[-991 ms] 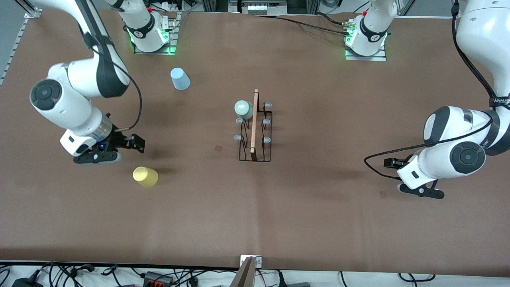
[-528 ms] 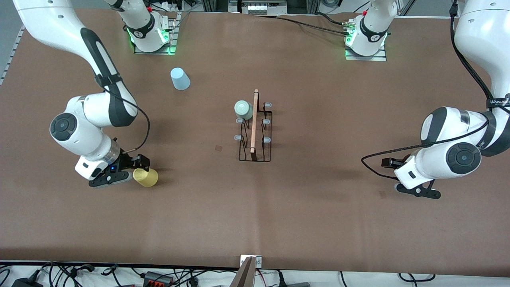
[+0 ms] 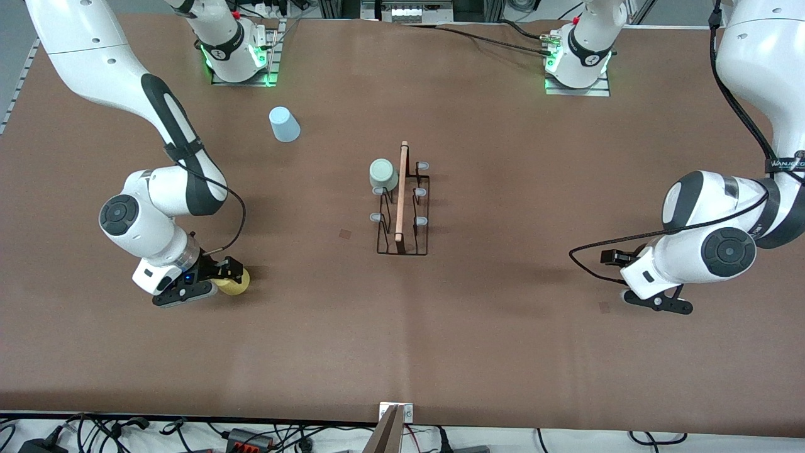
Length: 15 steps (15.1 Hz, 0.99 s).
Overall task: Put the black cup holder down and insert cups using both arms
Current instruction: 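Grasp the yellow cup with the right gripper and lift it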
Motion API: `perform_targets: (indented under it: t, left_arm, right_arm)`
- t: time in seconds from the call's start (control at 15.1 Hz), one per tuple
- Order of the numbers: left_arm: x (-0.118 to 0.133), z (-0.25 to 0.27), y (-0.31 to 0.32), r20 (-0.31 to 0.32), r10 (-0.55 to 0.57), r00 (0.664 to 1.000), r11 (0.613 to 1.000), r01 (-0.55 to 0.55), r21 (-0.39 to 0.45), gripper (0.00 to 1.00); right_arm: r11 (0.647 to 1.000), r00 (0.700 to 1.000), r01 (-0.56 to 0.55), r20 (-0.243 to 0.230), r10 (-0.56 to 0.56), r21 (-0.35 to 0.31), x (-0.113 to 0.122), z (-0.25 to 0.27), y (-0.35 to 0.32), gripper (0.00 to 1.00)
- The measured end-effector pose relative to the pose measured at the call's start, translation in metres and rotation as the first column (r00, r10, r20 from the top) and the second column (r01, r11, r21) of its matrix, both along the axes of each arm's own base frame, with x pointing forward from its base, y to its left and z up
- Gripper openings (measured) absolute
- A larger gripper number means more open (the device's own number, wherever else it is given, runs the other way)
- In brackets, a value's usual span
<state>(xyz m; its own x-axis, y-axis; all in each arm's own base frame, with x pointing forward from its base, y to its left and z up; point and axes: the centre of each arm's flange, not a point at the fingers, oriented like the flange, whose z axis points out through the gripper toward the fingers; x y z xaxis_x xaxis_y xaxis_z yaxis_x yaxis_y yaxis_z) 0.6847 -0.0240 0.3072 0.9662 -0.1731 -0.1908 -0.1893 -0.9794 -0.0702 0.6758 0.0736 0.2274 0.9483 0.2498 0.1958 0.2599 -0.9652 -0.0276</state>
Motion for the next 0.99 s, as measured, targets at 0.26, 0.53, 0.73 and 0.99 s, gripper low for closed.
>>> perform_targets:
  t: [0.26,0.53,0.73,0.99]
  left_arm:
    - [0.000,0.000,-0.001,0.003,-0.001,1.000,1.000,0.001,-0.002,1.00]
    - [0.001,0.000,-0.001,0.004,-0.001,1.000,1.000,0.001,-0.003,1.00]
    - [0.001,0.000,-0.001,0.005,-0.001,1.000,1.000,0.001,-0.003,1.00]
    - [0.001,0.000,-0.001,0.006,-0.001,1.000,1.000,0.001,-0.003,1.00]
  right_arm:
    - [1.000,1.000,0.022,-0.014,-0.021,0.019,-0.001,-0.005,0.000,1.00]
    - [0.999,0.998,0.041,-0.045,-0.039,0.034,-0.009,-0.017,-0.001,1.00]
    - [0.999,0.998,0.041,-0.054,-0.039,0.033,-0.011,-0.020,-0.001,0.96]
    - [0.999,0.998,0.039,-0.057,-0.038,0.033,-0.010,-0.016,0.000,0.70]
